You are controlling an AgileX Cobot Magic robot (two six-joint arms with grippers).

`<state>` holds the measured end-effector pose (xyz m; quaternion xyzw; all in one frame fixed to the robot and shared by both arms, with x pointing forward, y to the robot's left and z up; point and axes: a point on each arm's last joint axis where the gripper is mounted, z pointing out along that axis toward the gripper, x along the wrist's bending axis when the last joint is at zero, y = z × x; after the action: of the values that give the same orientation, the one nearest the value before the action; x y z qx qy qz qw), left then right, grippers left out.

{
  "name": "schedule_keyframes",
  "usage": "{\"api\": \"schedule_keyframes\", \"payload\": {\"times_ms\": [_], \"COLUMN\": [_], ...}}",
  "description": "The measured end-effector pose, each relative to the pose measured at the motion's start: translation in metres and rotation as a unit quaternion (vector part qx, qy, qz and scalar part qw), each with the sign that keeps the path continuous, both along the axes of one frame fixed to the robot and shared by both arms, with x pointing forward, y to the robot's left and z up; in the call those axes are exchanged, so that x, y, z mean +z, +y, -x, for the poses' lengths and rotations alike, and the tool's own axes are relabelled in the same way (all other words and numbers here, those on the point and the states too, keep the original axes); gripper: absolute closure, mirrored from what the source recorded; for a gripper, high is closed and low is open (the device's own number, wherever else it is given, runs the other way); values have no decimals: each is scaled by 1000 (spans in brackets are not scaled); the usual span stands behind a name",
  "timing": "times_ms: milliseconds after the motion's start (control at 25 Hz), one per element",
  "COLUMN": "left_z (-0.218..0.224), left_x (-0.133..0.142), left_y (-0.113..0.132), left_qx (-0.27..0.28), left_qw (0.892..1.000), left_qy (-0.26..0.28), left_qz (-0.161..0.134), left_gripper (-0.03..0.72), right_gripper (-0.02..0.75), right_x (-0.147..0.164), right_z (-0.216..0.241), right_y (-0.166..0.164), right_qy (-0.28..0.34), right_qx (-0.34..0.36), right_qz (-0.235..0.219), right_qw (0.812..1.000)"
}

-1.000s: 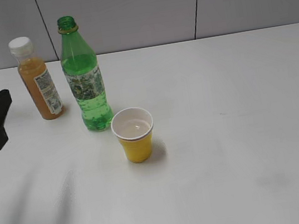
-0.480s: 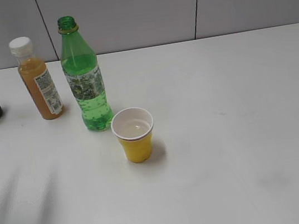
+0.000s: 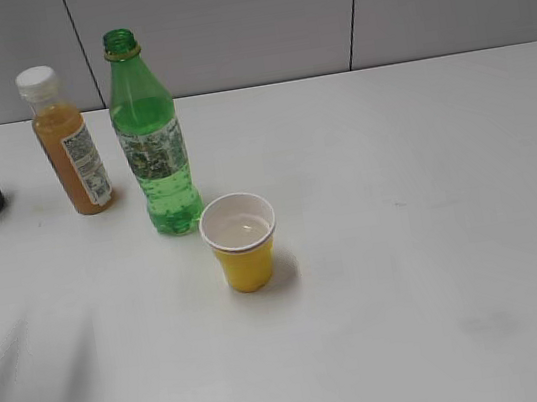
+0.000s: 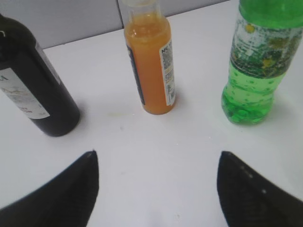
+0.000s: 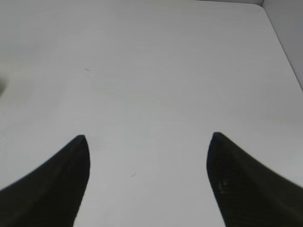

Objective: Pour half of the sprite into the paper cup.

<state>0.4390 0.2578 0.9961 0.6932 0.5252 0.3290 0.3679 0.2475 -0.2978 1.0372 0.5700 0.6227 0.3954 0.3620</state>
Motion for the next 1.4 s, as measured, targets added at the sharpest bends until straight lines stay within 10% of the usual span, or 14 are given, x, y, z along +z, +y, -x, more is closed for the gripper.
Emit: {"api": "schedule_keyframes", "payload": {"times_ms": [720,1400], "left_z": [59,200], "left_x": [80,102], "left_y": [32,37], "left_qx": [65,48], "left_qw": [982,998], "left_qy": [175,26], "left_qz": [11,31], "left_gripper": [99,98], "right_gripper": [156,156], "right_x": [0,0], "right_z": [0,0], "right_y": [0,0], "right_qy": [0,0], "right_qx": [0,0], "right_qz": [0,0], "right_qw": [1000,1000]}}
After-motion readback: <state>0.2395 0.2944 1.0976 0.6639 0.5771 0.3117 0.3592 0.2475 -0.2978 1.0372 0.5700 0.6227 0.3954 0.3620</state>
